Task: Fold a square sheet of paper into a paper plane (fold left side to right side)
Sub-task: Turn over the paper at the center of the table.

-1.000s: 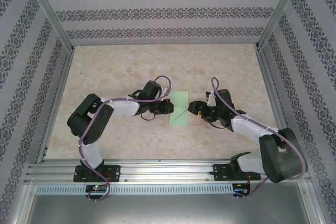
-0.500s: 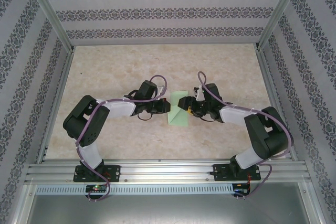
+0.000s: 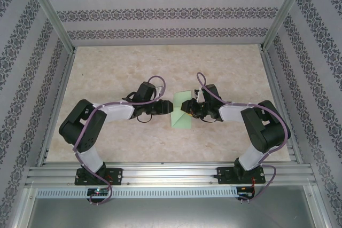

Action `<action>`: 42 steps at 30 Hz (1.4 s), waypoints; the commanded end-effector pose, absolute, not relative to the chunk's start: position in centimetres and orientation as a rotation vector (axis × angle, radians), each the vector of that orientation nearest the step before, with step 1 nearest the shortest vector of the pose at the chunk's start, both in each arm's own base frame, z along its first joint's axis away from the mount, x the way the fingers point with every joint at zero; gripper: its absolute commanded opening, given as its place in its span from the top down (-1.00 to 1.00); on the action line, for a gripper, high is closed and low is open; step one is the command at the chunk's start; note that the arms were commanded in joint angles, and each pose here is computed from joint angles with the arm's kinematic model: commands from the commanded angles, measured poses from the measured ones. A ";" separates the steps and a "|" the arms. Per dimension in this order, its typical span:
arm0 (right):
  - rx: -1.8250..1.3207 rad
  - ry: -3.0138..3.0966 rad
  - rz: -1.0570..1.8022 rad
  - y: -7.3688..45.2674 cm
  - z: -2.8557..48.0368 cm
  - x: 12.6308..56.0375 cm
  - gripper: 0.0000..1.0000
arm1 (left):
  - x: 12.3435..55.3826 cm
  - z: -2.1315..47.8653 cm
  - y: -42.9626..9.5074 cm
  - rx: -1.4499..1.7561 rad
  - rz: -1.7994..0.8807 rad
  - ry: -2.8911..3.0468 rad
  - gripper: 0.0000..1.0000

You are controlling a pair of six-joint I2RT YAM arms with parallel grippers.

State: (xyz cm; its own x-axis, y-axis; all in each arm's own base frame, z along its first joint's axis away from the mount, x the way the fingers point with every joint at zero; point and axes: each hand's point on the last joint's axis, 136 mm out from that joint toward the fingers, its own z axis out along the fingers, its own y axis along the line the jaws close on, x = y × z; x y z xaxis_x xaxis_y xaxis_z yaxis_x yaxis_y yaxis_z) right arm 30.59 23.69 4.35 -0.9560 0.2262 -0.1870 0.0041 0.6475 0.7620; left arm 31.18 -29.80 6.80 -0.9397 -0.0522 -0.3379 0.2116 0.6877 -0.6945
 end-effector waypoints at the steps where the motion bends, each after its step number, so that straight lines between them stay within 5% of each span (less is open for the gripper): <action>1: 0.104 2.541 1.211 24.5 5.9 31.5 0.30 | 31.4 8.2 -28.4 0.107 -1.084 2.521 -0.08; 14: -0.002 2.475 1.206 25.0 8.0 32.4 0.57 | 28.8 8.6 -25.9 0.034 -1.095 2.502 -0.34; 24: -0.077 2.435 1.171 25.0 10.6 32.7 0.92 | 26.6 10.3 -24.6 -0.034 -1.165 2.436 -0.83; 27: -0.107 2.399 1.158 24.7 12.8 32.5 0.96 | 26.2 12.1 -24.5 -0.049 -1.226 2.369 -1.00; 42: -0.261 1.825 1.376 23.0 33.1 29.6 0.99 | 25.5 30.8 -26.4 0.087 -1.642 1.827 -0.99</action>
State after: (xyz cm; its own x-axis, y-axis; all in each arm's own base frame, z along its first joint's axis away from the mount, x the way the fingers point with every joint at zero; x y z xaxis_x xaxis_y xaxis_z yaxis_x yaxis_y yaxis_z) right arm 30.62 22.48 28.15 -0.7037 0.2757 -0.6549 -0.4910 0.4775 0.7286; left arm 25.51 -25.82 25.84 -0.7954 -0.3580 -0.4891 0.3810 0.3323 -0.8628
